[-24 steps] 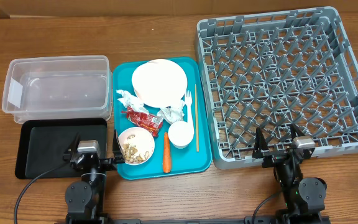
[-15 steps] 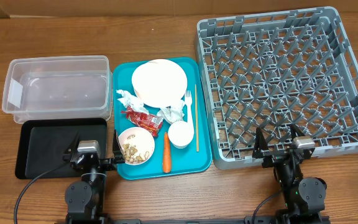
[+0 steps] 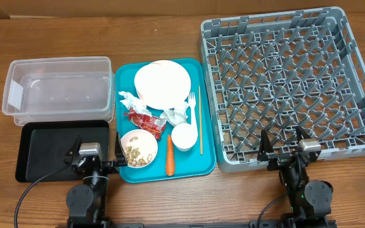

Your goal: Sort waste into correct bins and load items into the dishwasher

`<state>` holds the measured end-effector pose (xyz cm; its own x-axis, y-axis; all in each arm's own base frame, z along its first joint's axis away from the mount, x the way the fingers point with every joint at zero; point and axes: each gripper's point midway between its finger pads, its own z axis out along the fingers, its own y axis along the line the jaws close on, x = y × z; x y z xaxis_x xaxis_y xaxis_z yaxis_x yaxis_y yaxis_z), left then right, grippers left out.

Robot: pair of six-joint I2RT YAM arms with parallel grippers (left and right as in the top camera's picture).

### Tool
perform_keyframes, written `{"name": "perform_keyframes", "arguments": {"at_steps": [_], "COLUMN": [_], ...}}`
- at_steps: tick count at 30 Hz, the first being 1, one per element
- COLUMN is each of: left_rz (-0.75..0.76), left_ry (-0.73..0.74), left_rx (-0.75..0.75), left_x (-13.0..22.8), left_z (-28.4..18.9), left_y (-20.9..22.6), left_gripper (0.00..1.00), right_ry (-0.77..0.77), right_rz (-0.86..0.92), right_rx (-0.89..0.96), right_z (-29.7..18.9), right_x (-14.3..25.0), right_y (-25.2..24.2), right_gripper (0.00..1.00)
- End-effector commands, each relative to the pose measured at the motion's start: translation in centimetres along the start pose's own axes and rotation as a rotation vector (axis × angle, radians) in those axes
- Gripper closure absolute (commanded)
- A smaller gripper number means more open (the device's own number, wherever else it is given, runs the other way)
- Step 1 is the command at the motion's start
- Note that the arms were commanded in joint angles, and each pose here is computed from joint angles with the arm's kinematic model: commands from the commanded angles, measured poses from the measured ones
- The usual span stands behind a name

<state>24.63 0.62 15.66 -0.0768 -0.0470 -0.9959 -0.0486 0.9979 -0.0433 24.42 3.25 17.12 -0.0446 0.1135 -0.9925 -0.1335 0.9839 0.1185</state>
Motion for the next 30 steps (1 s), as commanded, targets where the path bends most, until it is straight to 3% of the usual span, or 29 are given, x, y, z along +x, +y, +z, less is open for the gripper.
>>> {"name": "perform_keyframes", "arguments": {"at_steps": [1, 30], "left_rz": [0.016, 0.022], "left_ry": [-0.012, -0.017], "left_rx": [-0.005, 0.0], "left_x": [-0.18, -0.29], "left_z": [-0.03, -0.04], "left_y": [0.04, -0.05], "left_gripper": [0.0, 0.0], "right_ry": [-0.005, -0.005], "right_rz": [-0.003, -0.003], "right_rx": [0.007, 0.007], "right_z": [0.01, 0.01], "right_x": [0.15, 0.15], "right_y": [-0.17, -0.17], "right_gripper": [0.0, 0.0]}}
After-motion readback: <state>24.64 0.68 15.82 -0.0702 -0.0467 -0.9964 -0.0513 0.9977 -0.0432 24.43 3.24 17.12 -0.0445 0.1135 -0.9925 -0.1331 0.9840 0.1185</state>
